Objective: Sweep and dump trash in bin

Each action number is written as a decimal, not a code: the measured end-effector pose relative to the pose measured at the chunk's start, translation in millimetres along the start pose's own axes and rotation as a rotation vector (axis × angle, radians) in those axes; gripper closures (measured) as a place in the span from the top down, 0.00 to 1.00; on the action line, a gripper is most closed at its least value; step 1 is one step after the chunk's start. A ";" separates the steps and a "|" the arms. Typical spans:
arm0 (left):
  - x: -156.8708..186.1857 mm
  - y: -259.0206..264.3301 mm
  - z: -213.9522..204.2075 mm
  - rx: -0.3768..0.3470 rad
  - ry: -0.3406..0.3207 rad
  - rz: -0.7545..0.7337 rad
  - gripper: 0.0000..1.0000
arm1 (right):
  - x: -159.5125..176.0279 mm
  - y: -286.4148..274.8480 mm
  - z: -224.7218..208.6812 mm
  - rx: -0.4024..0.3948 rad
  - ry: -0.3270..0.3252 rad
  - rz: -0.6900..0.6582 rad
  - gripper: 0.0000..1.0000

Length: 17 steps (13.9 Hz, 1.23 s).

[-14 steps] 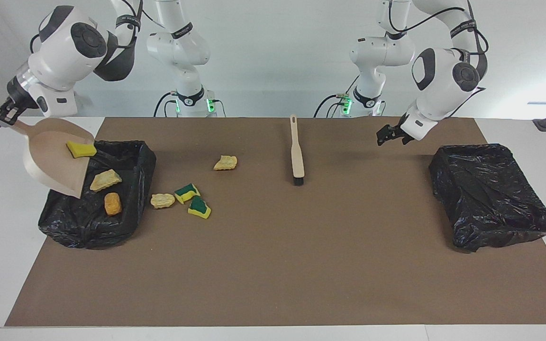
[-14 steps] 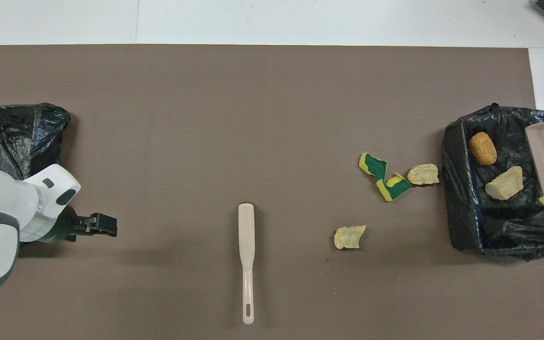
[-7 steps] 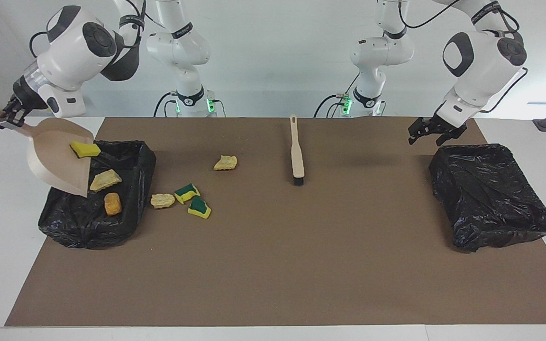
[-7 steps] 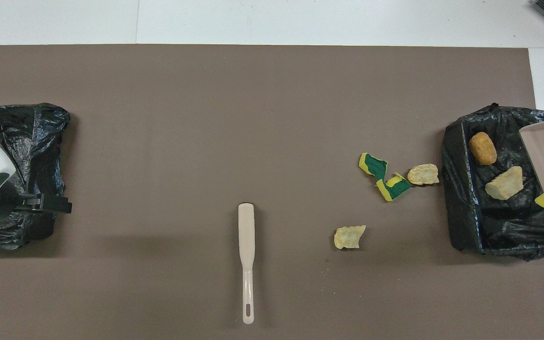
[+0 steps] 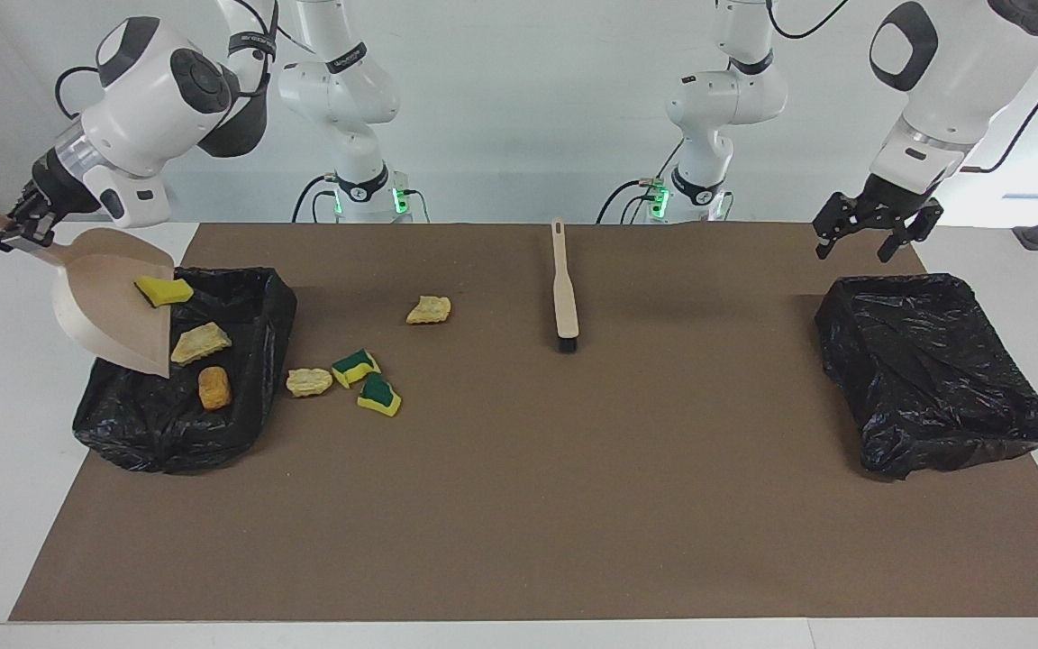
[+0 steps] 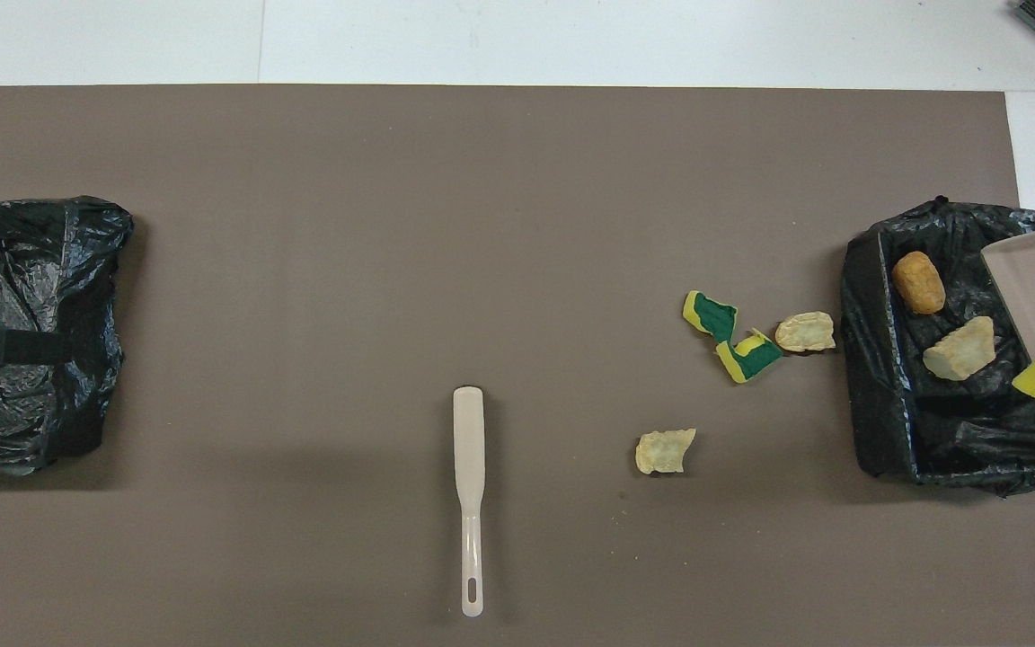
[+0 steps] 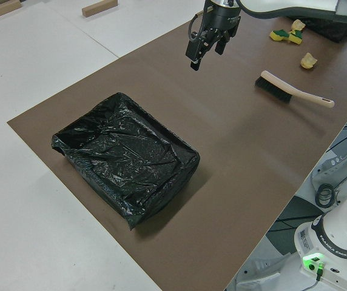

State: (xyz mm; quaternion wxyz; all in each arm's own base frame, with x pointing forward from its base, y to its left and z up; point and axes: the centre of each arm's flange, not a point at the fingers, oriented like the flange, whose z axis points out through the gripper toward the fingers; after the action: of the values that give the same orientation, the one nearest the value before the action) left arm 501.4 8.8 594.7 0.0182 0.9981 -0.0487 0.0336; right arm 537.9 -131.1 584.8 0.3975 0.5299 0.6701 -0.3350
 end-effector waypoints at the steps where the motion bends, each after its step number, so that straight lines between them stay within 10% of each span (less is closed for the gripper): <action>1: -2.3 2.4 -10.2 -0.001 -0.012 -0.013 1.00 | -1.7 1.3 -2.7 -0.008 -0.027 -0.016 0.33; 11: -4.8 31.6 -36.8 0.007 -0.016 -0.068 1.00 | -2.6 10.7 -22.2 -0.067 -0.066 -0.049 0.33; 17: -15.9 34.7 -46.0 0.004 -0.094 -0.078 1.00 | 2.1 -0.4 -25.4 0.012 0.279 0.130 0.33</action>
State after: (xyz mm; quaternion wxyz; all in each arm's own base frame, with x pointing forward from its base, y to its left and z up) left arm 479.2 -22.3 640.6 0.0150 0.9997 -0.0103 -0.0139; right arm 532.7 -108.2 594.6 0.3183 0.6159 0.6810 -0.2358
